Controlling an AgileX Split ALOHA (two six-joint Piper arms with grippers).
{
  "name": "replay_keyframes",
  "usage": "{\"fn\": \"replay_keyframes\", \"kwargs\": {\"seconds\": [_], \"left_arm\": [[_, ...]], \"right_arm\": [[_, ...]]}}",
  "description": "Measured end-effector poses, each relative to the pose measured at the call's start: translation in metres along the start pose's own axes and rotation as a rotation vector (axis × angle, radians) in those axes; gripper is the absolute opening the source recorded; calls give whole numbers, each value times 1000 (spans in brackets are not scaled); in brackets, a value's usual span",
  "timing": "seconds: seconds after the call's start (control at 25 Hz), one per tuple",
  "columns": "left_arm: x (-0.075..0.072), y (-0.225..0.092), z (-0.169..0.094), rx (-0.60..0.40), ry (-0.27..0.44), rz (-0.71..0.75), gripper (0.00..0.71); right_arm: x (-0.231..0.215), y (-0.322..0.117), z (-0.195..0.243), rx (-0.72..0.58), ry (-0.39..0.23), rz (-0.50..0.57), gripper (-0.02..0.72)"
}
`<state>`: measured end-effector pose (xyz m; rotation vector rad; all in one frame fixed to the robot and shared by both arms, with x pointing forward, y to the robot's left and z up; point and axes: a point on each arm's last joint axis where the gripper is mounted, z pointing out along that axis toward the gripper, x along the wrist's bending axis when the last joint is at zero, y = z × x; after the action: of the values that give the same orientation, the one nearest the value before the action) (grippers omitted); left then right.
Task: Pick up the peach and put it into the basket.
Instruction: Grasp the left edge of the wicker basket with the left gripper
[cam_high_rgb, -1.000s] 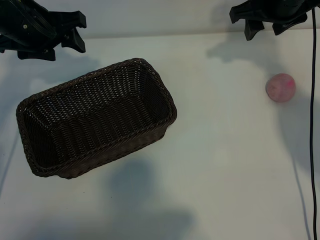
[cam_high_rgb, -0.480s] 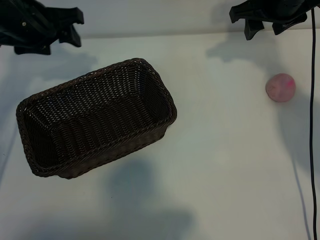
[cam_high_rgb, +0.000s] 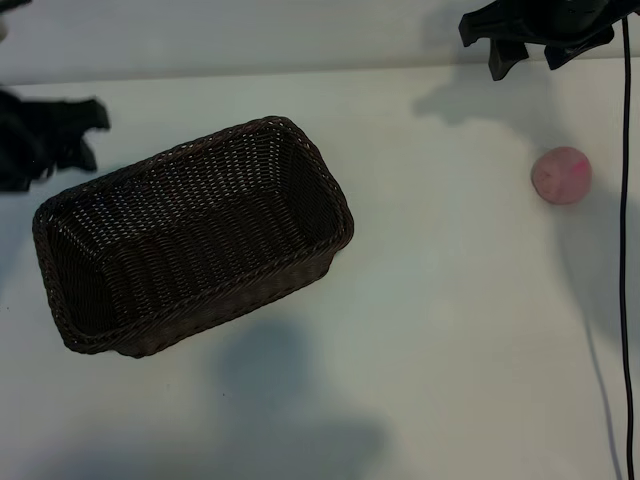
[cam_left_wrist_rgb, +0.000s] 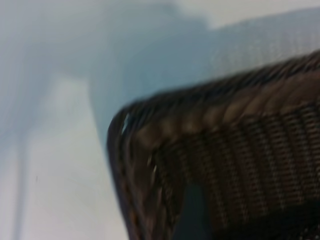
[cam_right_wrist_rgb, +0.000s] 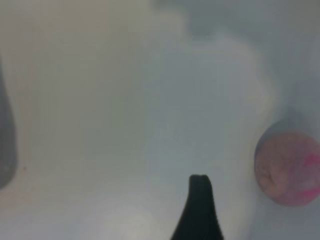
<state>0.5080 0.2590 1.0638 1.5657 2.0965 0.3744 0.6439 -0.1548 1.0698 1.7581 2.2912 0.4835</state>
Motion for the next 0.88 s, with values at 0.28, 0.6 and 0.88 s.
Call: {"fn": "replay_keyframes", "kwargs": {"seconds": [0.28,0.6,0.88], "left_arm": [[29,-46,19,61,118,-101,581],[36,-55,40,70,155,-142,581],[33,-58,79,126,156,-154,581]], "right_arm": [[0,0,0,3,0,-14,558],[0,0,0,5,0,-18,558],[0,0,0,5,0,-21,558]]}}
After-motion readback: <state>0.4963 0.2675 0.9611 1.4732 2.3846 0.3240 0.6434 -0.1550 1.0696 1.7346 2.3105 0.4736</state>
